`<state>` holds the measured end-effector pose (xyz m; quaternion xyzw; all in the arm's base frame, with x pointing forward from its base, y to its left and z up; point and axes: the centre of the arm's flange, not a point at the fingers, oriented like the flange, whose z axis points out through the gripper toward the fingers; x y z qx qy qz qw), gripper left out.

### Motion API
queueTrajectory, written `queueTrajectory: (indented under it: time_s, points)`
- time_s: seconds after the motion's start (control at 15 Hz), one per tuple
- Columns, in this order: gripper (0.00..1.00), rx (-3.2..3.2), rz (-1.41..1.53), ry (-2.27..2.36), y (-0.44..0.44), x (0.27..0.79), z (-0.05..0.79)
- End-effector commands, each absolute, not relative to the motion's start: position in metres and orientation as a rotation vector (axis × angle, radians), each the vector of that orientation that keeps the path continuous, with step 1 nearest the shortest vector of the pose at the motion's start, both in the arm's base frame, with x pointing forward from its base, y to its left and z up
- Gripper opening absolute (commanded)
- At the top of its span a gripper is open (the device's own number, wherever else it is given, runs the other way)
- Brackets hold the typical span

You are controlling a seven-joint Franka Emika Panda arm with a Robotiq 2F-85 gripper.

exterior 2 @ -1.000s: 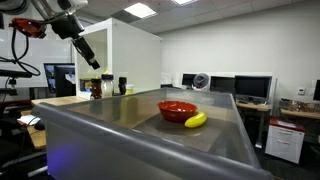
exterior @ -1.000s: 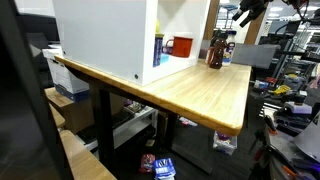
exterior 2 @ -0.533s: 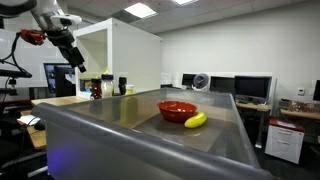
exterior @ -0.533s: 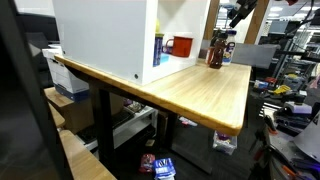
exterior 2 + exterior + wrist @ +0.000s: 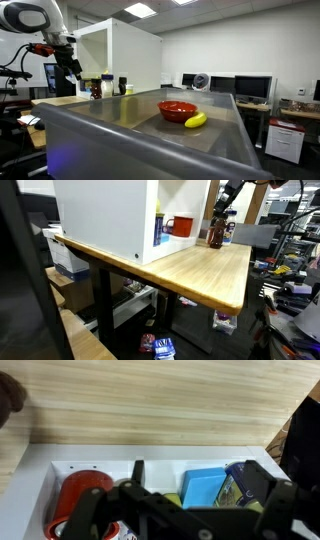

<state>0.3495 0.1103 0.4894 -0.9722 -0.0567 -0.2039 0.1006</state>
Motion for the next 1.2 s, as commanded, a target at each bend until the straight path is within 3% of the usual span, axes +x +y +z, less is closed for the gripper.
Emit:
queueTrajectory:
  time_s: [0.0,1.13]
  points:
    - [1.00,-2.824,-0.669,-0.063,0.120,0.374,0.485]
    - [1.00,-2.749,-0.884,0.259,0.127,0.391,0.489]
